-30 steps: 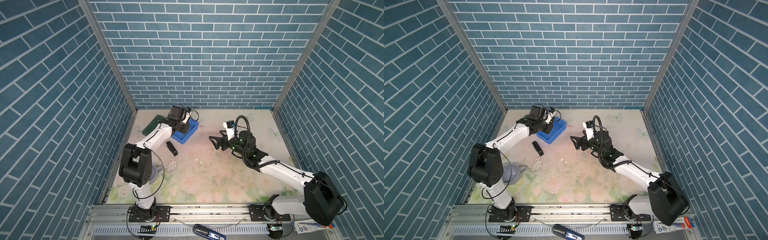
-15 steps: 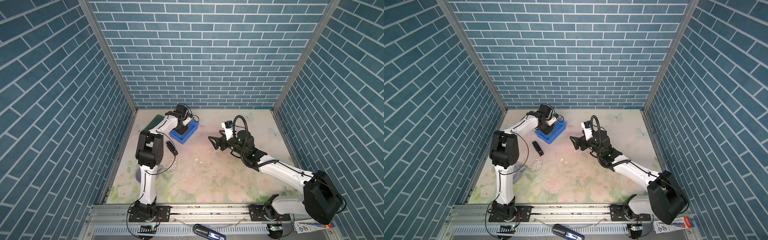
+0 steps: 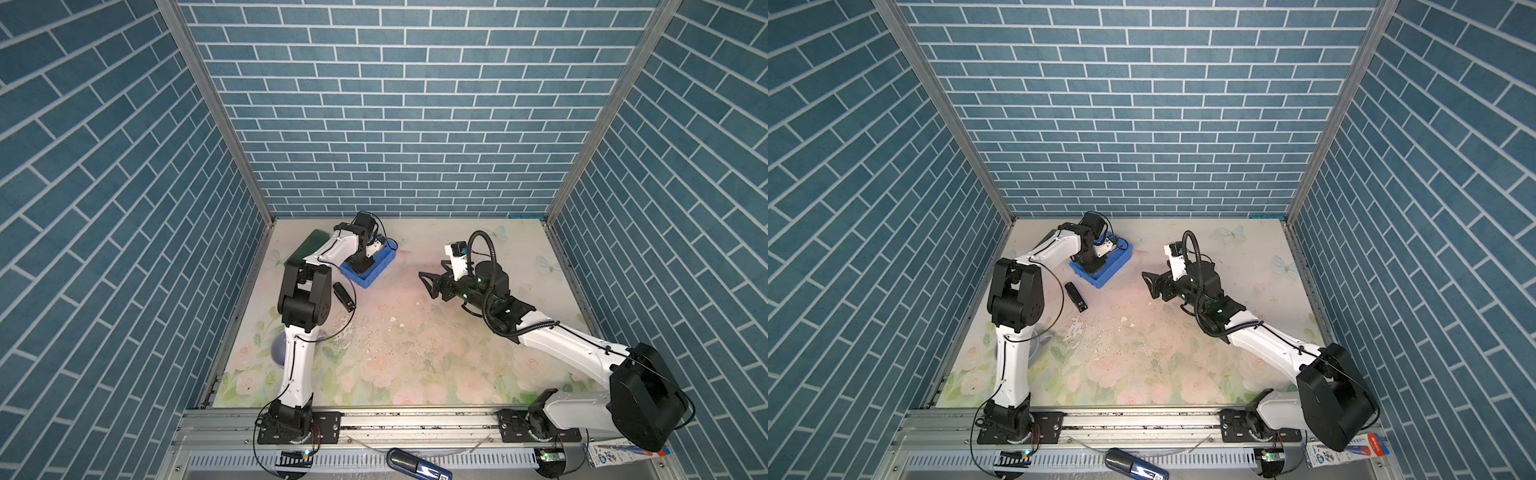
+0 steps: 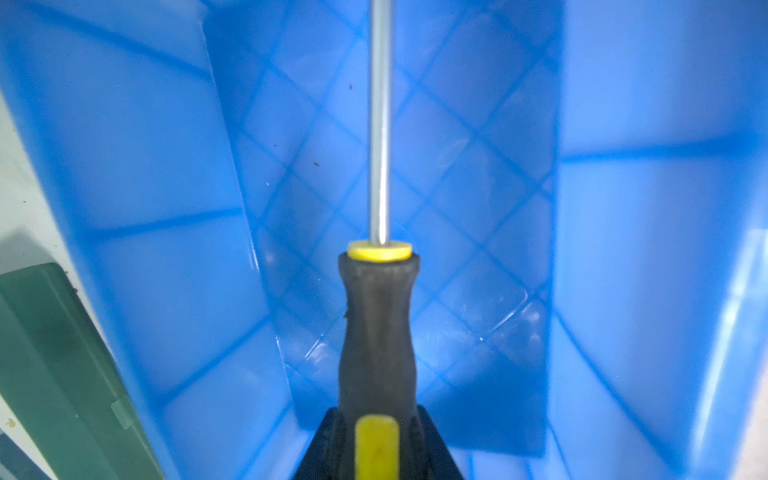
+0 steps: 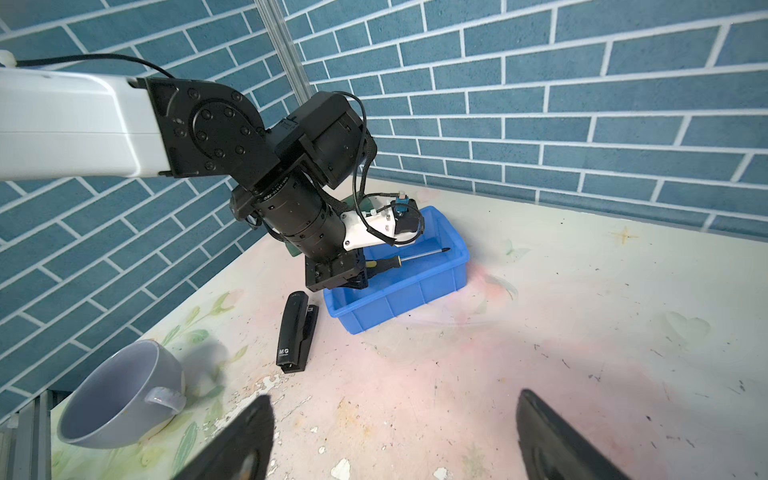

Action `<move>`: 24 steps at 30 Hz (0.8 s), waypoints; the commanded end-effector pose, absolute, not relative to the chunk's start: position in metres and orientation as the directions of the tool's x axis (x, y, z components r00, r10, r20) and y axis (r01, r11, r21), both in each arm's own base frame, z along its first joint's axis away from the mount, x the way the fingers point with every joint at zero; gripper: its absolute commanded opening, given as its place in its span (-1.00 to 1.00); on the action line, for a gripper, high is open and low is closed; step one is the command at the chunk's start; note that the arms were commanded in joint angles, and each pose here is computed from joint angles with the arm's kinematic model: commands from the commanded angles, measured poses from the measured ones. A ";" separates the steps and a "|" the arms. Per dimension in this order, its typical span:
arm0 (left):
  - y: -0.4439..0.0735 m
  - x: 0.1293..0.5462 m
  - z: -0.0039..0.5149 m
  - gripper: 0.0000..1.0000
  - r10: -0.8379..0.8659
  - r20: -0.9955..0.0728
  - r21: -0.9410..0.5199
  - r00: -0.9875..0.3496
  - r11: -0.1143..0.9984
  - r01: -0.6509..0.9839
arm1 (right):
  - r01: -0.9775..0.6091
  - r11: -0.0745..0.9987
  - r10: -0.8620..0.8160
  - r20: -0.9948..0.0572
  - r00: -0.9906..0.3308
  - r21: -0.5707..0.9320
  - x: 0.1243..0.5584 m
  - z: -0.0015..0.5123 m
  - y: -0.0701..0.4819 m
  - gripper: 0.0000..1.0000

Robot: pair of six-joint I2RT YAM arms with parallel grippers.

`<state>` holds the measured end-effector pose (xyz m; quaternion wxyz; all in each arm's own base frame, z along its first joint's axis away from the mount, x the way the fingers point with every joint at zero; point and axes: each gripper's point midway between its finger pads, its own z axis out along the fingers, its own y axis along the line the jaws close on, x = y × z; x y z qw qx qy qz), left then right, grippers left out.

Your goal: Put the screwdriver in the bin

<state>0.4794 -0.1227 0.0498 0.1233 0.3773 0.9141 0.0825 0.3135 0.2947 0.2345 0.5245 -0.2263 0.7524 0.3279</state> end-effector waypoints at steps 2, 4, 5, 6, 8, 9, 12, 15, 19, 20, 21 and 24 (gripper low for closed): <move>-0.120 0.476 0.067 -0.01 0.707 -0.188 0.252 -0.681 0.705 0.662 | -0.695 0.681 0.006 -0.951 -0.310 0.231 0.313 0.248 0.296 0.80; -0.121 0.477 0.078 0.13 0.703 -0.216 0.261 -0.677 0.710 0.654 | -0.693 0.683 0.005 -0.950 -0.311 0.230 0.313 0.248 0.295 0.79; -0.121 0.477 0.083 0.22 0.702 -0.226 0.265 -0.675 0.711 0.651 | -0.693 0.684 0.005 -0.951 -0.309 0.229 0.313 0.249 0.295 0.79; -0.121 0.477 0.090 0.26 0.698 -0.243 0.269 -0.673 0.715 0.645 | -0.693 0.684 0.005 -0.951 -0.309 0.229 0.313 0.249 0.295 0.79; -0.123 0.477 0.104 0.43 0.689 -0.278 0.275 -0.670 0.725 0.631 | -0.691 0.686 0.007 -0.952 -0.307 0.228 0.313 0.250 0.294 0.80; -0.123 0.476 0.111 0.49 0.681 -0.298 0.276 -0.668 0.732 0.623 | -0.691 0.686 0.008 -0.952 -0.306 0.227 0.313 0.251 0.294 0.79; -0.127 0.471 0.132 0.58 0.661 -0.369 0.272 -0.653 0.749 0.604 | -0.687 0.690 0.011 -0.953 -0.302 0.226 0.314 0.253 0.293 0.79; -0.131 0.463 0.154 0.68 0.629 -0.455 0.262 -0.631 0.771 0.580 | -0.683 0.696 0.014 -0.955 -0.296 0.222 0.315 0.255 0.292 0.81; -0.136 0.448 0.185 0.83 0.561 -0.581 0.230 -0.590 0.809 0.542 | -0.677 0.706 0.016 -0.960 -0.279 0.209 0.316 0.259 0.289 0.86; -0.137 0.444 0.190 0.87 0.543 -0.609 0.218 -0.579 0.815 0.536 | -0.676 0.709 0.012 -0.961 -0.276 0.203 0.316 0.259 0.289 0.87; -0.139 0.439 0.197 0.90 0.520 -0.644 0.204 -0.561 0.824 0.529 | -0.674 0.711 0.009 -0.962 -0.272 0.198 0.316 0.260 0.287 0.89; -0.141 0.423 0.216 0.99 0.448 -0.743 0.174 -0.497 0.847 0.503 | -0.659 0.731 0.000 -0.966 -0.258 0.176 0.317 0.263 0.281 0.94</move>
